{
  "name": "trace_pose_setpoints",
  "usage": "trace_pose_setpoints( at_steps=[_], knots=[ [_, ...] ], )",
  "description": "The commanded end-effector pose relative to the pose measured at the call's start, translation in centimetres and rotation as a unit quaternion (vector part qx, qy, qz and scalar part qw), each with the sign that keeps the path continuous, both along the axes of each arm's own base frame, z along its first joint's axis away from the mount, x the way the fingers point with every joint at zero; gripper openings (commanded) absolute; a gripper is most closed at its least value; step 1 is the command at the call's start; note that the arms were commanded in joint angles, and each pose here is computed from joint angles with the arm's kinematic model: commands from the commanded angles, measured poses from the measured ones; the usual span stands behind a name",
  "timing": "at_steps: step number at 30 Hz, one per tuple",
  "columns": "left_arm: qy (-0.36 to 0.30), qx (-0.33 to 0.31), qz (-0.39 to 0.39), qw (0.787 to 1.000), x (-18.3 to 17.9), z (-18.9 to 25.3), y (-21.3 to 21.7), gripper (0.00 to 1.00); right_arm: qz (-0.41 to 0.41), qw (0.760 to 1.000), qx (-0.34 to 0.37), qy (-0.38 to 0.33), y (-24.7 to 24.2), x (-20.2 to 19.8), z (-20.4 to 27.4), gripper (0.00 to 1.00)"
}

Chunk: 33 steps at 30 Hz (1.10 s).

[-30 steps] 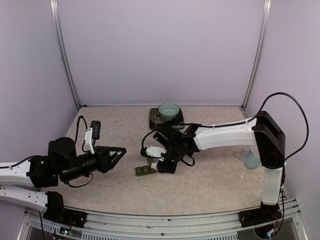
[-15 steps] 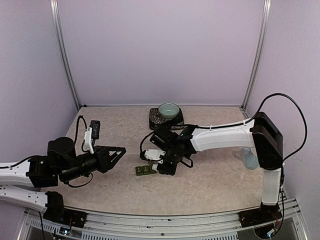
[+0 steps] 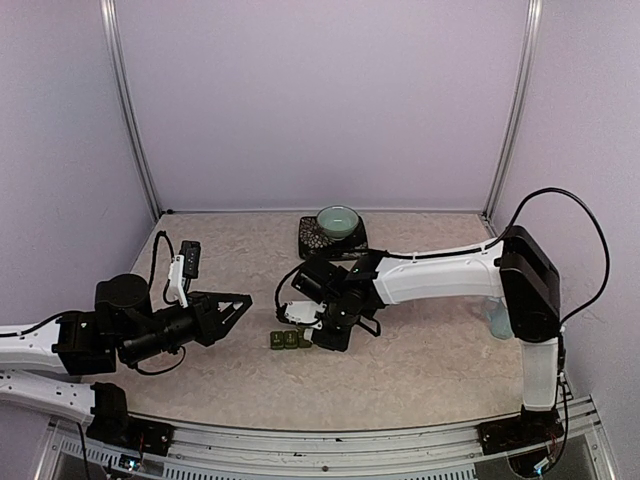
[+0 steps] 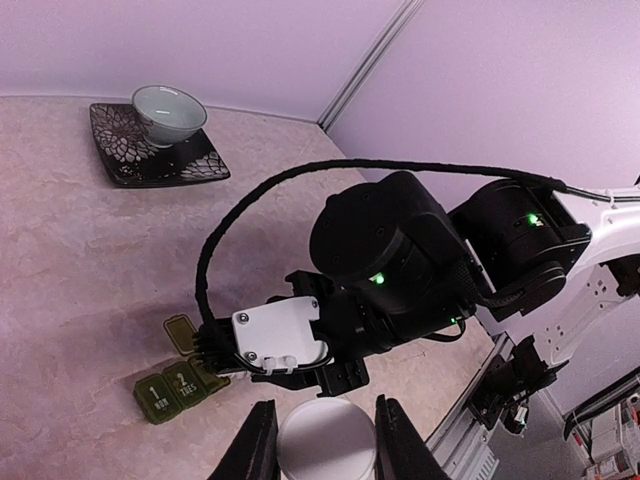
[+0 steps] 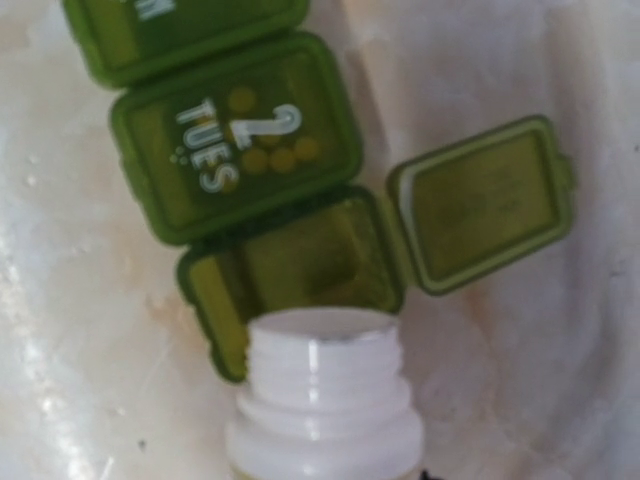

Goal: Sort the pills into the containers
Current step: Pour the pill into the compartment of the pill container.

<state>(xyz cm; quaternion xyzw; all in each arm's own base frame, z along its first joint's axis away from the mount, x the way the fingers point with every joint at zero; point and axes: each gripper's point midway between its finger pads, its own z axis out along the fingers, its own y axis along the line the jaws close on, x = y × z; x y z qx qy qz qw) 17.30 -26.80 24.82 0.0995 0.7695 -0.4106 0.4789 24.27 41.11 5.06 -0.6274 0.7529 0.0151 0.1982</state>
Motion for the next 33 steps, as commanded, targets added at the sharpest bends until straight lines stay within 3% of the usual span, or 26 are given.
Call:
trace_pose_setpoints(
  at_steps=[1, 33],
  knots=[
    [-0.006, -0.013, 0.003, 1.0, 0.2, 0.7, 0.0, 0.27, 0.008, 1.0, -0.023, -0.009, 0.1, -0.2, -0.2, 0.27],
    [0.005, -0.02, 0.0, 1.0, 0.0, -0.4, 0.0, 0.27, 0.037, 0.996, -0.056, -0.066, 0.6, -0.3, 0.8, 0.27]
  ],
)
